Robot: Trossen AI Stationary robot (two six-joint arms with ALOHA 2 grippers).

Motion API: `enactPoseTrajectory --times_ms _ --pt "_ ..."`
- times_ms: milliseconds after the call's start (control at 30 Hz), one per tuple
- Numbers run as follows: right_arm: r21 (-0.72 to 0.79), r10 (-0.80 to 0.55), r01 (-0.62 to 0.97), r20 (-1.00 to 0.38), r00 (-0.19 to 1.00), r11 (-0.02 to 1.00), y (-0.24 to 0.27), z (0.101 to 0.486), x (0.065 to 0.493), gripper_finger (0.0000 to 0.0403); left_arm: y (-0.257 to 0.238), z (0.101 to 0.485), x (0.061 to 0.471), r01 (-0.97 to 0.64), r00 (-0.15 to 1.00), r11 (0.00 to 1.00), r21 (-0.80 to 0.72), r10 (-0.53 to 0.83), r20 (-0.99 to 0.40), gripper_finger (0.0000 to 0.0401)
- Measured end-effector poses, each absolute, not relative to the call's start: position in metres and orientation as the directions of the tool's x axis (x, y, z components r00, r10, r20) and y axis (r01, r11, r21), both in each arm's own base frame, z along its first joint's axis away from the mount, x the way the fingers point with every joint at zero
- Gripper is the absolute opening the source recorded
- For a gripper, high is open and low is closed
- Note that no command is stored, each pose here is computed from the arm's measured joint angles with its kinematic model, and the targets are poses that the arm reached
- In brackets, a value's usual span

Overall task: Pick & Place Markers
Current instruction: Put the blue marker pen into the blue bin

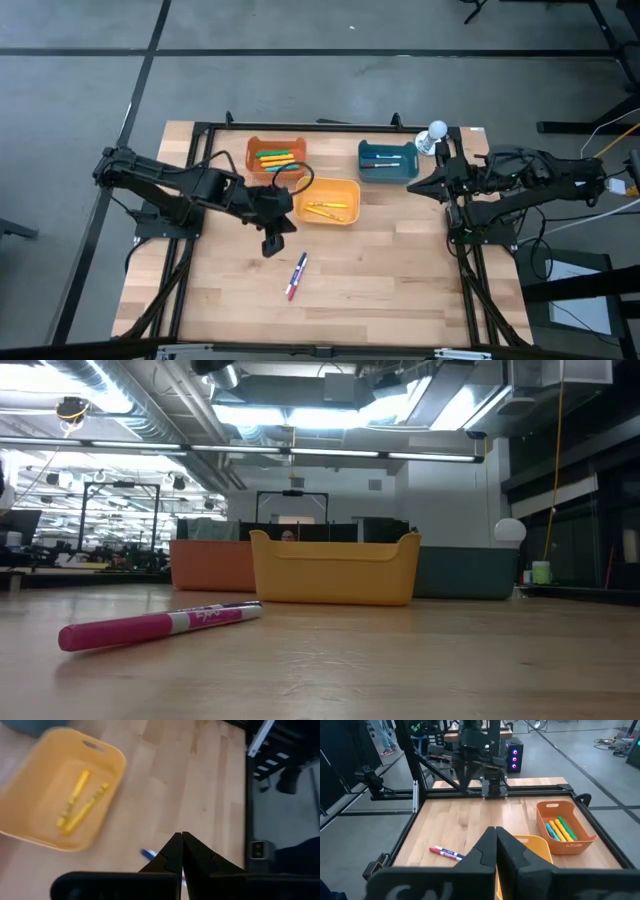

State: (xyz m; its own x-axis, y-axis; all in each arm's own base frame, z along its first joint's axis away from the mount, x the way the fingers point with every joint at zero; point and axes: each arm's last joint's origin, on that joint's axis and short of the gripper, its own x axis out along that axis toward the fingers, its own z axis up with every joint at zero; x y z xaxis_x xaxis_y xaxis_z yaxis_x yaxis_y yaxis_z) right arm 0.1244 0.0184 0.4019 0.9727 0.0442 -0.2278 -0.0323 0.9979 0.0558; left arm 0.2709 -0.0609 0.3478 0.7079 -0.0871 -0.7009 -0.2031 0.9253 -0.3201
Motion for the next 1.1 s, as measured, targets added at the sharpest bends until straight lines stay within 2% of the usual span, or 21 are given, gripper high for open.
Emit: enactPoseTrajectory --times_ms 267,700,1100 --pt "0.057 0.06 -0.047 -0.237 0.97 0.997 0.019 0.401 0.125 0.0 -0.088 0.348 0.263 -0.265 0.7 0.86 -0.436 -0.14 -0.7 0.0001" --pt "0.059 0.068 -0.056 -0.237 0.969 0.997 0.019 0.401 0.125 0.0 -0.117 0.345 0.257 -0.379 0.716 0.773 -0.509 -0.103 -0.69 0.0002" --pt "0.05 0.068 -0.057 -0.239 0.969 0.997 0.019 0.401 0.125 0.0 -0.128 0.313 0.278 -0.536 0.615 0.663 -0.523 -0.118 -0.78 0.0001"
